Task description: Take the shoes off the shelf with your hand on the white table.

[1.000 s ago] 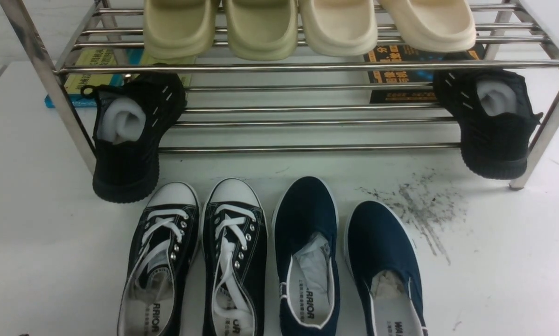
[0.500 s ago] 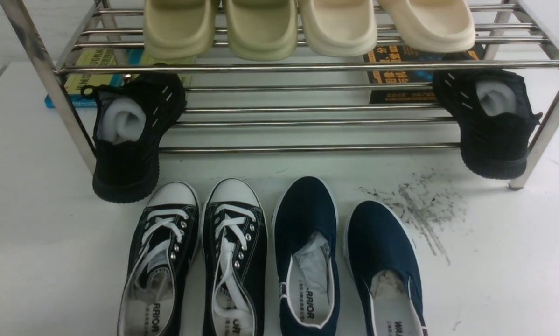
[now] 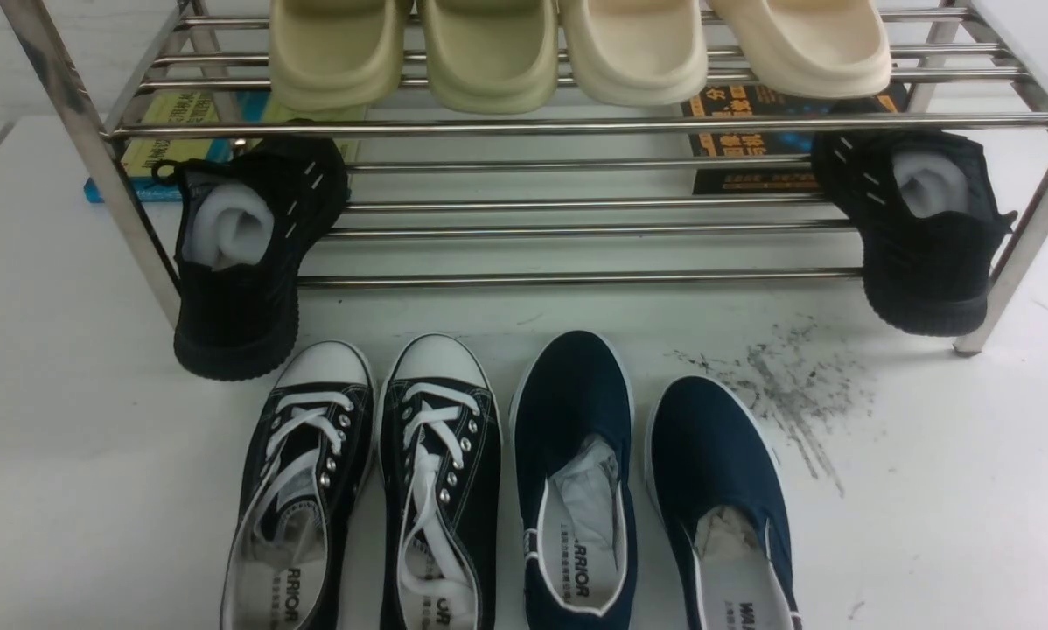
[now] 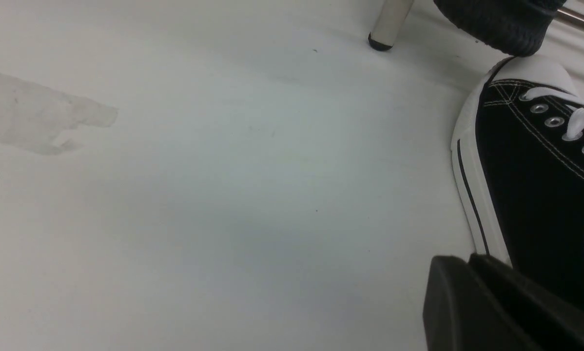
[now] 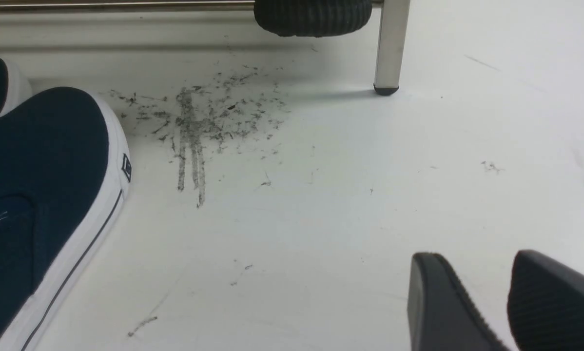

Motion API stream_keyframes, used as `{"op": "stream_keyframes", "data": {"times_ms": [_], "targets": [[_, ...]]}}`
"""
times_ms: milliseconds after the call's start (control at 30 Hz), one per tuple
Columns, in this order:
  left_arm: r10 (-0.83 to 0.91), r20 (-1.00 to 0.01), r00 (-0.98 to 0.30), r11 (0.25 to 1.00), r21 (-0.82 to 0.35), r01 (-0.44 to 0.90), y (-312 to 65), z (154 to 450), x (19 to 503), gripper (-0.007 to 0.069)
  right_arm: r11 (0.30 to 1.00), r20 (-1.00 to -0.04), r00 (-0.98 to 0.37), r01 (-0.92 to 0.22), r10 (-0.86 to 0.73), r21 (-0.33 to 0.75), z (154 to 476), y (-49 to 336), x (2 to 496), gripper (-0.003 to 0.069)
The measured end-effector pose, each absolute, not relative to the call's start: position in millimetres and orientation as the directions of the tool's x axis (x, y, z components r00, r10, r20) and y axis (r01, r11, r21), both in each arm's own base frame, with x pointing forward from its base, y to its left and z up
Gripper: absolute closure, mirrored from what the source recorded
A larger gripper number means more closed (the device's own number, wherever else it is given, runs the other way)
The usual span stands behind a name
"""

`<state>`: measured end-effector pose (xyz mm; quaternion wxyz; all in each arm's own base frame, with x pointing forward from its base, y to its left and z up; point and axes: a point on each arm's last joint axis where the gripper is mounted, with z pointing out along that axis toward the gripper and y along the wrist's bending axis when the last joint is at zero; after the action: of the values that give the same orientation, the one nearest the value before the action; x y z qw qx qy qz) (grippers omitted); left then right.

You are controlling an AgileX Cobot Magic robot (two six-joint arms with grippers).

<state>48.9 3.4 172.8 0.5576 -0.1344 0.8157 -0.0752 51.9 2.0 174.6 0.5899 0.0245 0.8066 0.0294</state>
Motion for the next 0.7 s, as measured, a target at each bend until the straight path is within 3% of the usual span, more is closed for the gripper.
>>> {"op": "stream_keyframes", "data": {"times_ms": [700], "targets": [[-0.282,-0.909,-0.308,0.959,-0.256,-0.122,3.8,173.0,50.7,0.0546,0.997,-0.950,-0.303,0.005,0.074,0.076,174.6,2.0,51.9,0.0417]]}}
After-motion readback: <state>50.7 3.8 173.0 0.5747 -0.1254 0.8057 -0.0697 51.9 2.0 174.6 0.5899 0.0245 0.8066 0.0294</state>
